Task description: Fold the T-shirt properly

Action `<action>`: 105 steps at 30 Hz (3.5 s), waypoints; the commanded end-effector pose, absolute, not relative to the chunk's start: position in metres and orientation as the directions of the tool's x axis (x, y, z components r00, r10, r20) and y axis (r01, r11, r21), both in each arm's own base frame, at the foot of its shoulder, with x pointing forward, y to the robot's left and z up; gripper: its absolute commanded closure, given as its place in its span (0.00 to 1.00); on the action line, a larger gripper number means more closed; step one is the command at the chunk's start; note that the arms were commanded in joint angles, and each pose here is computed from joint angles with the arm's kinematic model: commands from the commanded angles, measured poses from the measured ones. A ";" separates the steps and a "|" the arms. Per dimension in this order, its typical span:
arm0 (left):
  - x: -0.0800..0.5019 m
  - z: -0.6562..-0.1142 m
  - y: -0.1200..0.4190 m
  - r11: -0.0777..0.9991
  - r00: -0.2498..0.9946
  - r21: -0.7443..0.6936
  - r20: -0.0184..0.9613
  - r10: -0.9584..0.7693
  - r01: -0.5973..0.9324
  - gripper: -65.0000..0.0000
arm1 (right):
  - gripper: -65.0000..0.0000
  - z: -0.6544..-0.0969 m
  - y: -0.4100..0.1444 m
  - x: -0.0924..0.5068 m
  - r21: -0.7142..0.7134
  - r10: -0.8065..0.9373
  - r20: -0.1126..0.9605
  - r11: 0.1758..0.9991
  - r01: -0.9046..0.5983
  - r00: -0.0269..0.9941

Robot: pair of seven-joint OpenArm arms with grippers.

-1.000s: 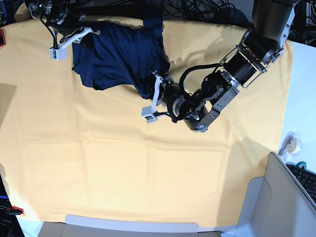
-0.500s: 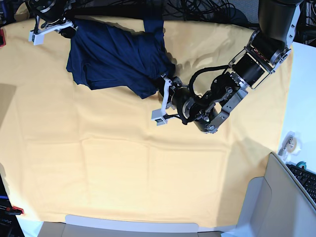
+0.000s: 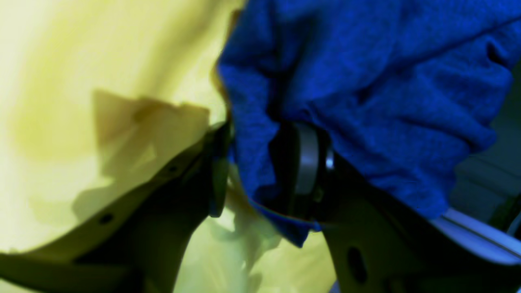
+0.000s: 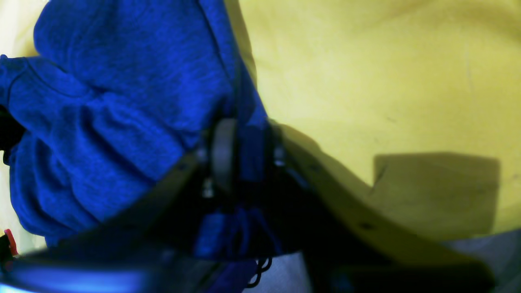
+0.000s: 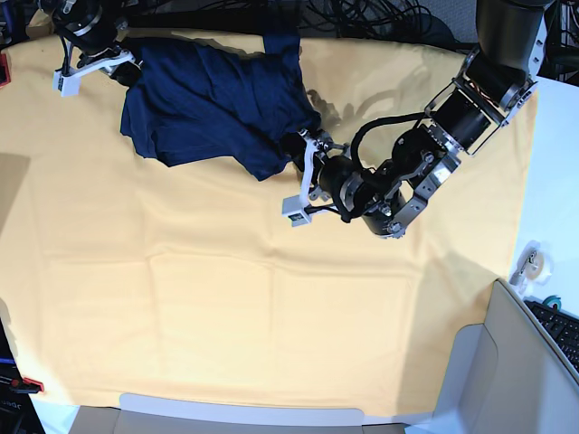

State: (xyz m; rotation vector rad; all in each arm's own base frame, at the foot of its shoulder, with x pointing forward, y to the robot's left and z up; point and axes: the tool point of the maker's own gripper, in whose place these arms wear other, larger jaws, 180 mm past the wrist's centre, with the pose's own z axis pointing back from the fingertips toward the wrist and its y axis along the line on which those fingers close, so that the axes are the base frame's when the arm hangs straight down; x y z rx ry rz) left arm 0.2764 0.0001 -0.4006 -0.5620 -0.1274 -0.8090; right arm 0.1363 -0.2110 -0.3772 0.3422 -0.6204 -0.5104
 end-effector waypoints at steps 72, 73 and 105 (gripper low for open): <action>0.166 -0.279 0.284 0.976 0.662 -0.198 0.745 0.086 0.096 0.67 | 0.64 -0.304 -0.343 0.087 0.261 -0.550 0.677 0.801 0.539 0.490; 0.157 -0.281 0.287 0.976 0.674 -0.201 0.733 0.094 0.083 0.69 | 0.64 -0.306 -0.343 0.078 0.245 -0.550 0.662 0.801 0.547 0.509; -0.002 -0.334 0.291 0.875 0.745 -0.308 0.463 0.481 -0.373 0.89 | 0.64 -0.375 -0.328 -0.084 -0.233 -0.287 0.030 0.929 0.286 0.957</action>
